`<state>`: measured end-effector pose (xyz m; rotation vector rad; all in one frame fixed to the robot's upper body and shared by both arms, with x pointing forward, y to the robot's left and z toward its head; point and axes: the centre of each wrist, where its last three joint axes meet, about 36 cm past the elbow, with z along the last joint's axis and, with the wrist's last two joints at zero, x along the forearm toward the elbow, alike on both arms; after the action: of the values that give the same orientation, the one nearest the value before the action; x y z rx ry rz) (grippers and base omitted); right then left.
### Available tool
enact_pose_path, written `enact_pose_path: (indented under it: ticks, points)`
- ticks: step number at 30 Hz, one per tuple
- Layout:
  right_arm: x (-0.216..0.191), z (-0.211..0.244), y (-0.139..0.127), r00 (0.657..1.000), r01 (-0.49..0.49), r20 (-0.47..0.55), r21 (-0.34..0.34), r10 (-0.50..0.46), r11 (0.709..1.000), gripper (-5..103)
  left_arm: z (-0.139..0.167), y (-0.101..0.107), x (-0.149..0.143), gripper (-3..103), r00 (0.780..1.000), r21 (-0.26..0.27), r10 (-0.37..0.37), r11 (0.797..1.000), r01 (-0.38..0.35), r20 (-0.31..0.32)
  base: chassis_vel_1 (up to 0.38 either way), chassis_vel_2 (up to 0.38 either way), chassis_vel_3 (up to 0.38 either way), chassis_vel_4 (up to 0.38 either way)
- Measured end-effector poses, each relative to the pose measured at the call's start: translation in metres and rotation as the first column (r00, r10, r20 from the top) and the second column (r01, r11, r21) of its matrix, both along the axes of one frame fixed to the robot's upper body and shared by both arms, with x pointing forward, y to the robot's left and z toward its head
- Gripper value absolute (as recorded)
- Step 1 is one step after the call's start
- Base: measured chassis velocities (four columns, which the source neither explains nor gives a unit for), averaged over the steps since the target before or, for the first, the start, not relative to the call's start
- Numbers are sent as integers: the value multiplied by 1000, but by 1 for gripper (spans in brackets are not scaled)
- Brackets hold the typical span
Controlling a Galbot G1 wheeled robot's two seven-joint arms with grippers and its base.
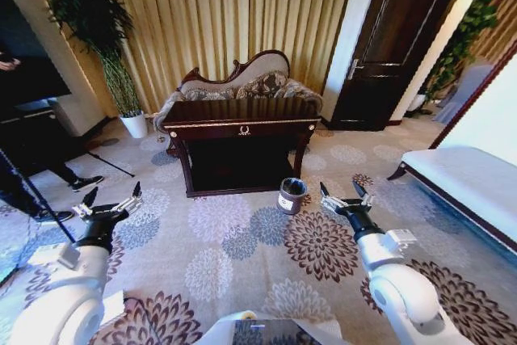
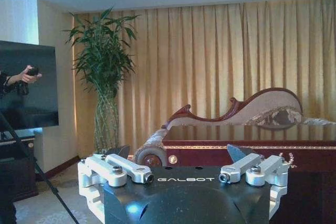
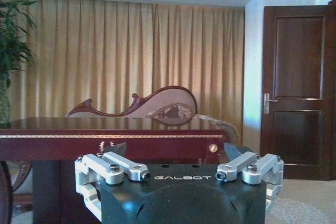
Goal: Move to the front of the table and place the trash on the table into the trash bin.
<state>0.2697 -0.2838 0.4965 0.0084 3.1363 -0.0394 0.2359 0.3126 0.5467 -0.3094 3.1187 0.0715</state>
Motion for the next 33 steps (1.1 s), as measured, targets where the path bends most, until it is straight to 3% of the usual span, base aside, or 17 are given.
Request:
enact_pose_path:
  ticks: [33]
  points:
    - [-1,1,1,1000,2,2,-3,-2,1000,100,0,0,0,100,1000,4,-1,1000,1,-5,-2,1,2,-2]
